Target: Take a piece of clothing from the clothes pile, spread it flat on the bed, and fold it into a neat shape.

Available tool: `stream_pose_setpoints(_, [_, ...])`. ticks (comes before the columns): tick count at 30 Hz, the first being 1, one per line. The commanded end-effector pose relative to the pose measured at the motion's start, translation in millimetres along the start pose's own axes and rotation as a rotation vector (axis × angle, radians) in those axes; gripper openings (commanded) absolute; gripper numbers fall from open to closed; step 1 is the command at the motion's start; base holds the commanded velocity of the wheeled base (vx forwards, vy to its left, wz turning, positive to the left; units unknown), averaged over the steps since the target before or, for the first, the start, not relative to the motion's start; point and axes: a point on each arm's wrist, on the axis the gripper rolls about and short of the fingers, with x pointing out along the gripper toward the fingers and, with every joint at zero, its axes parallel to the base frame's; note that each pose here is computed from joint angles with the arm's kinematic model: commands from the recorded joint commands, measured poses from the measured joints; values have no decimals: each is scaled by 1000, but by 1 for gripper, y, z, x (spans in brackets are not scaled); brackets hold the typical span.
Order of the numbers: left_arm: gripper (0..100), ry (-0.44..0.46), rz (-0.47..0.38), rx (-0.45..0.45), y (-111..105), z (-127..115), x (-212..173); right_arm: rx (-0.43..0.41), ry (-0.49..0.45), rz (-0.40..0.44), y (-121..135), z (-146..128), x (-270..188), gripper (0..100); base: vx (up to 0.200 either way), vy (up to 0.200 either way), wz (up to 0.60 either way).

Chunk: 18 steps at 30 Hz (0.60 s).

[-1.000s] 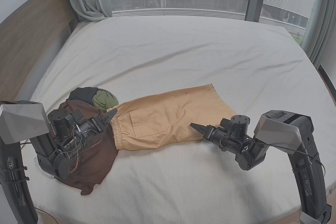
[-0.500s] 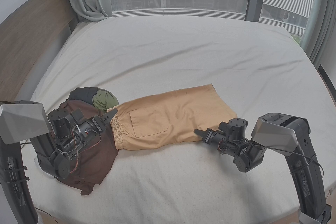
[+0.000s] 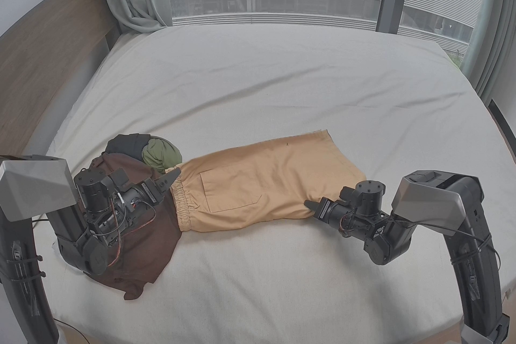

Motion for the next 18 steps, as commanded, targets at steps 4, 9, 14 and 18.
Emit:
stream_pose_setpoints(4, [100, 1, 4, -2, 2, 0, 0, -37, 18, -15, 12, 4, -22, 0, 0, 0, 0])
stream_pose_setpoints(9, [100, 0, 6, -2, 2, 0, 0, -56, 40, -35, 14, 3, -34, 0, 0, 0, 0])
stream_pose_setpoints(14, [100, 1, 7, -3, 3, 0, 0, -67, 77, -68, 12, -4, -50, 0, 0, 0, 0])
stream_pose_setpoints(18, [100, 4, 8, -3, 3, -1, 0, -98, 109, -113, 13, -10, -68, 0, 0, 0, 0])
